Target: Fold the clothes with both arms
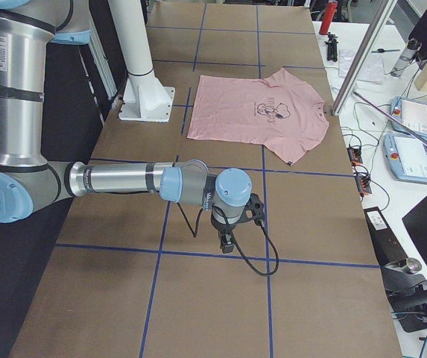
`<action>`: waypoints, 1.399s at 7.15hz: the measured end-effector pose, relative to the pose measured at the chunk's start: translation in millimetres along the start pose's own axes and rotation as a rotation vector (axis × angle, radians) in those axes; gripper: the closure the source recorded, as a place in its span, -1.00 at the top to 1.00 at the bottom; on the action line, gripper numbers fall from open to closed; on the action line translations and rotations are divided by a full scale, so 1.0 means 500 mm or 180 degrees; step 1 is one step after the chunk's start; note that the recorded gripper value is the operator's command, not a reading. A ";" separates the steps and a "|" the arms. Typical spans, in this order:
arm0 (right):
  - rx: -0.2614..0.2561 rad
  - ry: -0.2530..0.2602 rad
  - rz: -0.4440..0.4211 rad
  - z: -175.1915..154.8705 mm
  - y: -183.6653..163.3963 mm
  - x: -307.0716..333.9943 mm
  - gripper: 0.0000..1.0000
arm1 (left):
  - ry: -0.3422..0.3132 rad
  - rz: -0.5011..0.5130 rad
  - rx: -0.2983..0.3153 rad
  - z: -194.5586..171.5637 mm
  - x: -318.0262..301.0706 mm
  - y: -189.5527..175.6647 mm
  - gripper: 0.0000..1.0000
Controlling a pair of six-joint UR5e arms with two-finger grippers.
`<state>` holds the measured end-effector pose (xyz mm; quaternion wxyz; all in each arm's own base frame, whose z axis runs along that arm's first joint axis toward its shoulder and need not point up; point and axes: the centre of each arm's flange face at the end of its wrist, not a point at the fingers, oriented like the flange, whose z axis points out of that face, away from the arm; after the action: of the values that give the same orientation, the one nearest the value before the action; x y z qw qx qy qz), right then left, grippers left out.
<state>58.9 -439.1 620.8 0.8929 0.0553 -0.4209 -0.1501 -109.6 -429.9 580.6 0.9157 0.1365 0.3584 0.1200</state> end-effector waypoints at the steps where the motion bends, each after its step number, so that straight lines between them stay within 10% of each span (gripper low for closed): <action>1: 0.0162 -0.0067 -0.0190 -0.001 -0.028 -0.014 1.00 | 0.0007 0.0011 0.0011 -0.001 0.002 0.001 1.00; 4: 0.0267 -0.0238 0.0372 0.055 -0.289 -0.223 1.00 | 0.0029 0.0078 0.0061 0.001 0.007 0.015 1.00; 6: 0.0355 -0.0040 0.0943 0.185 -0.481 -0.454 0.98 | 0.0324 0.0020 0.0112 0.015 0.016 0.030 1.00; 10: 0.1199 0.0369 0.1977 0.402 -0.651 -0.646 0.71 | 0.0910 -0.0017 0.0294 0.028 0.039 0.049 1.00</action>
<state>-361.5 -640.6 438.6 0.8924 0.0968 -0.3866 0.2117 -89.2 -403.4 586.5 0.8484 0.1591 0.4907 0.1191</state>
